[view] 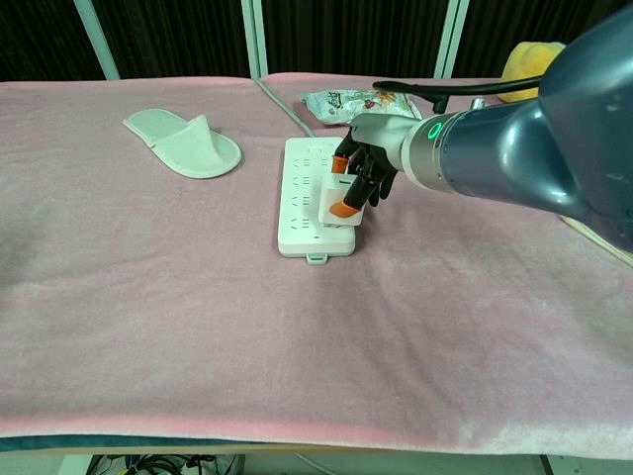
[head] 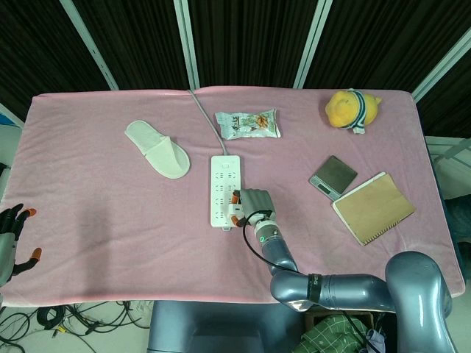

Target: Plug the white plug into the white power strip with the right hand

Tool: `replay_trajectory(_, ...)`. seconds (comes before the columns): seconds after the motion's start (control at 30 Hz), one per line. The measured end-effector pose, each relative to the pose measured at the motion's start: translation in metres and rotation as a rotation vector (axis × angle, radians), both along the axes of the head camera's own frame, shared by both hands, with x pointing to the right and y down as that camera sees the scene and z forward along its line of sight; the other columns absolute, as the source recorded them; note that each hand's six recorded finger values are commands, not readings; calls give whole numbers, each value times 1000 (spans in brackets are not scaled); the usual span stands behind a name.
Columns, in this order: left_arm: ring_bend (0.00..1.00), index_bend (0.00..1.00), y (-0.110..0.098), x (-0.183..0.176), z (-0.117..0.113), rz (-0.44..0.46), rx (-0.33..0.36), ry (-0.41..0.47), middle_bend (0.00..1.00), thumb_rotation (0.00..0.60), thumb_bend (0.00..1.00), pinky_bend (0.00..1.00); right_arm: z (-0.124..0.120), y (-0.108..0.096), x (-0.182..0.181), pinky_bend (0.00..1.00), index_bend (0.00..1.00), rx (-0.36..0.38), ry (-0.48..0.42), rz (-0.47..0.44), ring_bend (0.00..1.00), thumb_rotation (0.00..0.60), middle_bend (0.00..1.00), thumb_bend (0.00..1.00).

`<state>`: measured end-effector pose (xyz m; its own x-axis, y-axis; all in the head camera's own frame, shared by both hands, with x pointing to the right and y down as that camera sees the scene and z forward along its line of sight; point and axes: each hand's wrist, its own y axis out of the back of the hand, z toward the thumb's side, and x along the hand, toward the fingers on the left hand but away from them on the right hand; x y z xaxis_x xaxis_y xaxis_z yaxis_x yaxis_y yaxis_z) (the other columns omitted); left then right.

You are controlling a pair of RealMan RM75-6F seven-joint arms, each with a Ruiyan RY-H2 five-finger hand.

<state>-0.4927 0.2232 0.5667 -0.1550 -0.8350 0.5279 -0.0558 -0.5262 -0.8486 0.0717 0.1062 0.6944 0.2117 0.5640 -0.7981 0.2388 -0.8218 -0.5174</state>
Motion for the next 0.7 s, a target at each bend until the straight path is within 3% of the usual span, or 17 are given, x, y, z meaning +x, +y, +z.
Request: replay_trajectory(0.7,0,132,0,0,1,-5,-10,-1,27,600,333,0,3,4,-17,376,813,89,62,-154,604,600,648,338)
